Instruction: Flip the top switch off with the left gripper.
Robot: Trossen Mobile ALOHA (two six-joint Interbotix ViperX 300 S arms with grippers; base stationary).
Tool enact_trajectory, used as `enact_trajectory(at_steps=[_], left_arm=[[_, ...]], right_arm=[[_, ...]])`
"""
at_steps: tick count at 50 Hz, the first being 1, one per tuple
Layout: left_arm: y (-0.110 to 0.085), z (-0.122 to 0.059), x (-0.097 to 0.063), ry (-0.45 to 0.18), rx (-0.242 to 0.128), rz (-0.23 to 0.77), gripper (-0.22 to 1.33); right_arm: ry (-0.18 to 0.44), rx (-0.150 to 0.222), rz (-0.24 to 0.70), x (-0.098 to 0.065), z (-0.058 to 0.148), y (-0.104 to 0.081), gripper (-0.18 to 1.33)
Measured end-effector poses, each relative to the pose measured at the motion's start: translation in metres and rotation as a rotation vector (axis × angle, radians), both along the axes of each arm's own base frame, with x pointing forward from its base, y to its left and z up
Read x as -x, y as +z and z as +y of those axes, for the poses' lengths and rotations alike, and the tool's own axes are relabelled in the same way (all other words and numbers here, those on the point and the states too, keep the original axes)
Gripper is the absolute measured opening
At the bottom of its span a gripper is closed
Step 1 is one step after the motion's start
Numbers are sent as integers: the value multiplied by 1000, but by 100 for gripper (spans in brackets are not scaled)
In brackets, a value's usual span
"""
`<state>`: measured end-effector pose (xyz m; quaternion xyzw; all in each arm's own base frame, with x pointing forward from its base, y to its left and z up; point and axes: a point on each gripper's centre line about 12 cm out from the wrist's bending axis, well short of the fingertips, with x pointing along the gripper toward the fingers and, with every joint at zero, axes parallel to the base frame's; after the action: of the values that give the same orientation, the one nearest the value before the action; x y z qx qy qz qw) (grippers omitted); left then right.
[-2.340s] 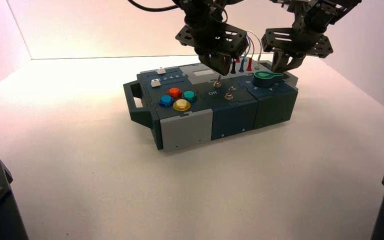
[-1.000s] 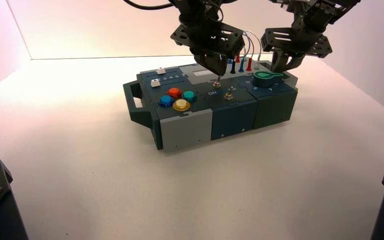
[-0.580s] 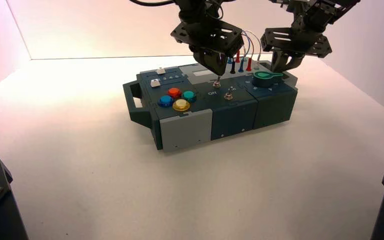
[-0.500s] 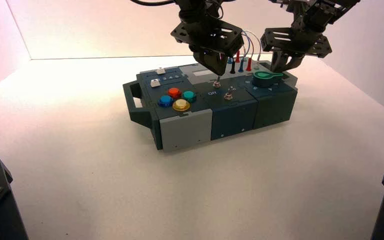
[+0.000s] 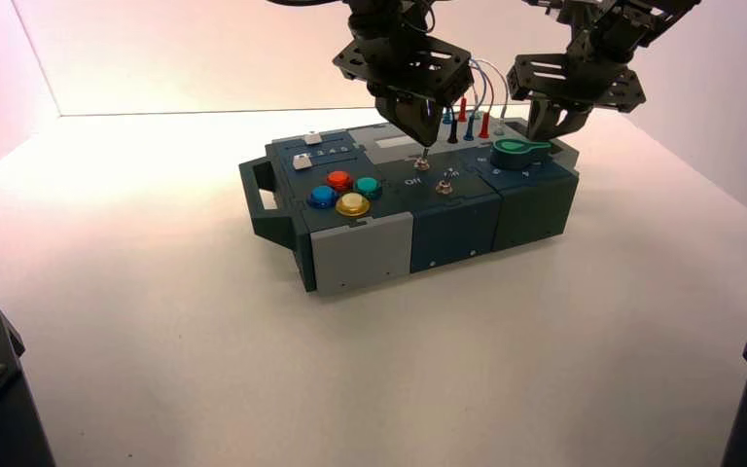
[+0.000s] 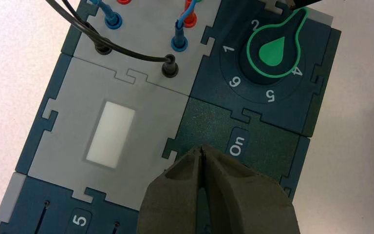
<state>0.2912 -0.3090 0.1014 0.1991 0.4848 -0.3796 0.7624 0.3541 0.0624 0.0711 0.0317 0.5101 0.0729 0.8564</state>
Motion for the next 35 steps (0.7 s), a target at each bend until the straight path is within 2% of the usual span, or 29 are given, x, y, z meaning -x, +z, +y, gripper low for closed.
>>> enact_trajectory(at_steps=[6,13,18,19,20,23,26,35], left_arm=[[-3,2,2,11,2,11,-16],[-4,7,4,42,23,12,-16],[-5,15,4,58,21,18,-16],[-7,23,5,69,9,28,-16],[-16,32,10,75,-17,57,-16],[-15,35,9,84,-13,52,-16],[-17,43,14,95,-24,67,-16],[-14,44,14,94,-18,56,-16]], right_arm=[[0,0,1,0,0,0,-15],[-1,-1,3,1,0,0,-15],[0,-2,4,0,0,-1,-15],[1,-1,4,0,0,0,-15],[0,-2,4,0,0,0,-15],[0,-1,4,0,0,0,-15],[-2,-1,6,0,-1,-1,-15],[1,-3,11,0,0,-1,-15]])
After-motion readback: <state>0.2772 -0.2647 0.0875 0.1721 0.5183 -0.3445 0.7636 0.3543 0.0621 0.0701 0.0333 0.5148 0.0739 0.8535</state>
